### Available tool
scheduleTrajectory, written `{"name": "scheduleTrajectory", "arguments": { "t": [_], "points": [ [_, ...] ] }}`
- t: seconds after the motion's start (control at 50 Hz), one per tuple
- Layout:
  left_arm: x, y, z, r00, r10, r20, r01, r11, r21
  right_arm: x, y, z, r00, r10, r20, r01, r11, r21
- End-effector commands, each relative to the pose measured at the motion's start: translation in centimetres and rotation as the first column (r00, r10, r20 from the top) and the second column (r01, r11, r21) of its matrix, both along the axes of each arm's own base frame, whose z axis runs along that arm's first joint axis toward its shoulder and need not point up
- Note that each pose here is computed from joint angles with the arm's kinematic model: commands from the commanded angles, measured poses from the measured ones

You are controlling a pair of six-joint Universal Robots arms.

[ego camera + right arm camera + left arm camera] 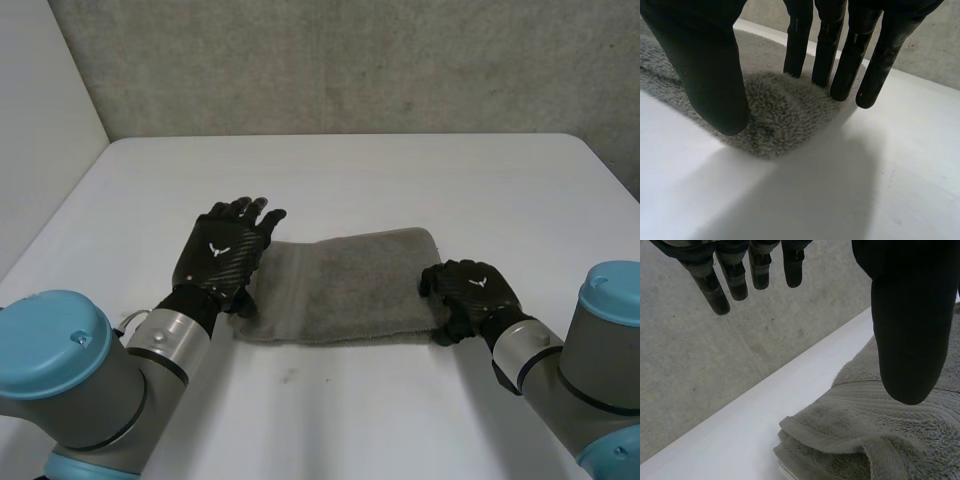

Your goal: Fold the laundry

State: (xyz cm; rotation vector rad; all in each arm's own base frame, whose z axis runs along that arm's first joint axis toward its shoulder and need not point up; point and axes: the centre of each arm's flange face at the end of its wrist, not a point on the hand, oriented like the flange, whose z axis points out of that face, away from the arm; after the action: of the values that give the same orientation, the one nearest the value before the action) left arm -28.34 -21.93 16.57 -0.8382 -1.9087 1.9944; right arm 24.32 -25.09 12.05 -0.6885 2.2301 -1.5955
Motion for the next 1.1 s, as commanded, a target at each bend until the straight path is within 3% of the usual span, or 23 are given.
{"name": "scheduleTrajectory", "arguments": {
  "t": [0.02,0.2,0.24,0.26,0.32,0.38,0.46,0.5,0.62,0.66,0.68,0.7,0.72,0.76,0.8,0.88,0.92,0.94,0.98,1.0,1.02,1.04,1.1],
  "points": [
    [0.1,-0.1,0.0,1.000,0.003,0.000,-0.003,1.000,0.000,0.1,0.0,-0.1,1.000,-0.004,0.025,0.003,1.000,0.026],
    [0.1,-0.1,0.1,1.000,0.005,-0.001,-0.005,1.000,-0.001,-0.2,-1.2,-0.5,0.999,-0.043,0.000,0.043,0.999,-0.007],
    [0.1,-0.1,0.0,1.000,0.005,0.000,-0.005,1.000,0.000,-1.1,-2.1,-0.4,0.988,-0.114,-0.104,0.107,0.992,-0.073],
    [0.1,-0.1,0.1,1.000,0.006,-0.001,-0.006,1.000,-0.002,-1.1,-2.1,-0.4,0.988,-0.115,-0.104,0.108,0.991,-0.074],
    [0.2,-0.2,0.2,1.000,0.008,-0.003,-0.008,1.000,-0.005,-1.5,-1.9,-0.2,0.956,-0.117,-0.268,0.075,0.984,-0.164],
    [0.2,-0.2,0.7,1.000,0.009,-0.010,-0.009,1.000,-0.017,-1.2,-2.0,1.1,0.893,-0.105,-0.437,-0.037,0.952,-0.303],
    [0.3,-0.3,1.4,1.000,0.010,-0.022,-0.011,0.999,-0.036,1.0,-1.5,3.5,0.886,-0.094,-0.454,-0.122,0.897,-0.424],
    [0.3,-0.3,1.6,1.000,0.012,-0.026,-0.013,0.999,-0.041,5.4,0.7,5.4,0.898,-0.012,-0.440,-0.241,0.823,-0.514],
    [0.6,-0.5,2.2,0.999,0.023,-0.037,-0.025,0.998,-0.052,10.4,4.3,5.1,0.873,0.132,-0.469,-0.402,0.739,-0.541],
    [0.8,-0.6,2.4,0.999,0.031,-0.039,-0.033,0.998,-0.056,12.6,7.3,3.5,0.828,0.239,-0.507,-0.514,0.685,-0.516],
    [1.1,-0.8,2.7,0.998,0.041,-0.042,-0.044,0.997,-0.059,12.6,7.3,3.5,0.828,0.240,-0.507,-0.514,0.685,-0.516],
    [1.4,-1.0,3.0,0.997,0.056,-0.046,-0.059,0.996,-0.066,13.5,9.3,2.1,0.788,0.320,-0.526,-0.588,0.646,-0.487],
    [1.4,-1.0,3.0,0.997,0.057,-0.046,-0.060,0.996,-0.066,13.6,9.3,2.1,0.787,0.321,-0.527,-0.589,0.646,-0.486],
    [2.0,-1.5,3.3,0.995,0.089,-0.054,-0.093,0.993,-0.074,14.5,12.2,-0.3,0.699,0.441,-0.563,-0.703,0.569,-0.427],
    [2.1,-1.6,3.5,0.993,0.101,-0.057,-0.106,0.991,-0.077,14.5,12.6,-1.0,0.678,0.470,-0.565,-0.725,0.552,-0.411],
    [2.3,-1.7,3.6,0.992,0.115,-0.060,-0.120,0.990,-0.079,14.4,12.5,-0.5,0.687,0.464,-0.558,-0.717,0.559,-0.418],
    [2.3,-1.8,3.6,0.991,0.116,-0.063,-0.121,0.989,-0.079,14.0,11.9,1.2,0.734,0.437,-0.520,-0.670,0.591,-0.449],
    [2.3,-1.8,3.6,0.991,0.116,-0.063,-0.121,0.989,-0.079,14.0,11.8,1.2,0.734,0.436,-0.520,-0.669,0.592,-0.449],
    [2.3,-1.8,3.6,0.991,0.116,-0.063,-0.121,0.989,-0.079,13.0,9.6,3.6,0.823,0.386,-0.416,-0.559,0.680,-0.475],
    [2.2,-1.8,3.6,0.991,0.118,-0.065,-0.123,0.989,-0.077,13.0,9.6,3.6,0.824,0.386,-0.415,-0.558,0.680,-0.475],
    [2.2,-1.9,3.7,0.991,0.116,-0.072,-0.121,0.990,-0.076,12.2,8.5,4.8,0.867,0.367,-0.336,-0.492,0.730,-0.473],
    [2.2,-1.9,3.7,0.991,0.116,-0.072,-0.121,0.990,-0.076,12.2,8.5,4.8,0.868,0.367,-0.335,-0.492,0.731,-0.473],
    [1.9,-1.8,4.1,0.990,0.105,-0.095,-0.112,0.991,-0.070,10.1,5.9,9.3,0.950,0.311,-0.011,-0.284,0.854,-0.436]
  ]
}}
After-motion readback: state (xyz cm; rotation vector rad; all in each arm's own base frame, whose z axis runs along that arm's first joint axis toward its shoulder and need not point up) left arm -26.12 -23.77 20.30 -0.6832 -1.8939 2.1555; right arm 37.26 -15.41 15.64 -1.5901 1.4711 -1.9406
